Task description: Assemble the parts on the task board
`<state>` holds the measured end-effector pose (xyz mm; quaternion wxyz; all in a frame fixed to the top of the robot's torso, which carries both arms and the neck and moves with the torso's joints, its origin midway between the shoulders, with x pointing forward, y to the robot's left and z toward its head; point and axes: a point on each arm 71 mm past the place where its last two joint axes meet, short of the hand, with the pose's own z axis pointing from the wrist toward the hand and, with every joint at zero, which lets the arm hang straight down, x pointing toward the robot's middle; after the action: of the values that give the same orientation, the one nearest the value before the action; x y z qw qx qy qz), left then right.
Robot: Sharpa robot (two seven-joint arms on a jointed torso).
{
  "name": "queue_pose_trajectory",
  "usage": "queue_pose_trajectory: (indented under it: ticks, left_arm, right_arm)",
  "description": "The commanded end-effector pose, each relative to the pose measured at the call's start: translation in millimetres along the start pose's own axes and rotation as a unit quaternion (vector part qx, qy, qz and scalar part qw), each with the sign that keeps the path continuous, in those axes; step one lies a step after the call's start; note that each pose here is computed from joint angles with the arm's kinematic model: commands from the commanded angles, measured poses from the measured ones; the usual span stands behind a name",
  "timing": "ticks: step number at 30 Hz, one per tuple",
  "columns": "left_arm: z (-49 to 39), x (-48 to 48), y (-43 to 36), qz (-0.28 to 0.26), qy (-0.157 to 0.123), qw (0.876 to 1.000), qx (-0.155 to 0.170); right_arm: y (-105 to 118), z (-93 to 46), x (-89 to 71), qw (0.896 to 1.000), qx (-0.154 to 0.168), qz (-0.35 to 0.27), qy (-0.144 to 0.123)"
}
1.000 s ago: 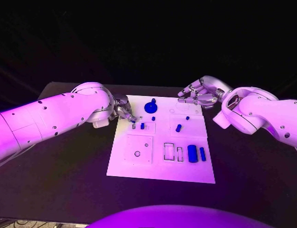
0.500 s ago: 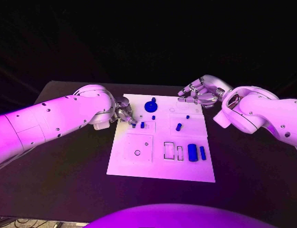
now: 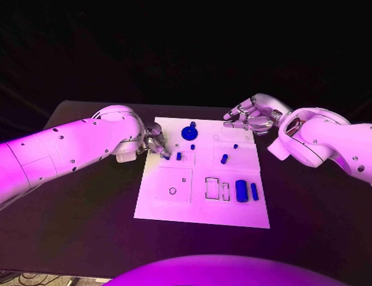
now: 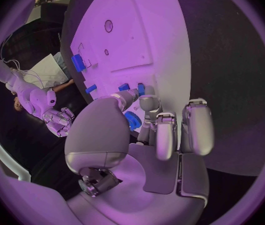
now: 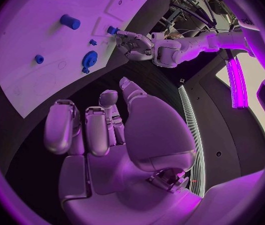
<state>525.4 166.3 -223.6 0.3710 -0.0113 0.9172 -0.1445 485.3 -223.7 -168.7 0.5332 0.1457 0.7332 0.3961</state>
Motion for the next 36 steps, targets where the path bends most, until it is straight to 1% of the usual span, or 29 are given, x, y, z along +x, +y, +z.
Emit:
queue_pose_trajectory:
  ticks: [1, 9, 16, 21, 27, 36]
  left_arm:
    - [1.4, 6.8, 0.7, 0.014, 0.022, 1.0, -0.006]
    - [1.3, 6.9, 0.6, 0.015, 0.021, 1.0, -0.007]
    - [2.5, 7.5, -3.9, 0.017, 0.021, 1.0, -0.007]
    - [4.2, 8.7, -7.4, 0.017, 0.03, 0.999, -0.009]
    - [5.9, 9.8, -8.7, 0.02, 0.041, 0.999, -0.014]
    - [7.9, 9.0, -9.8, 0.019, 0.04, 0.999, -0.014]
  right_arm:
    - [0.6, -0.2, 1.6, 1.0, -0.003, -0.001, 0.007]
    - [0.6, -0.2, 1.7, 1.0, -0.003, -0.001, 0.008]
    - [0.6, -0.3, 1.7, 1.0, -0.003, -0.001, 0.007]
    - [0.8, -0.4, 1.9, 1.0, -0.003, -0.001, 0.008]
    - [0.7, -0.6, 1.8, 1.0, -0.002, -0.001, 0.008]
    - [0.8, -1.1, 1.4, 1.0, -0.003, -0.001, 0.007]
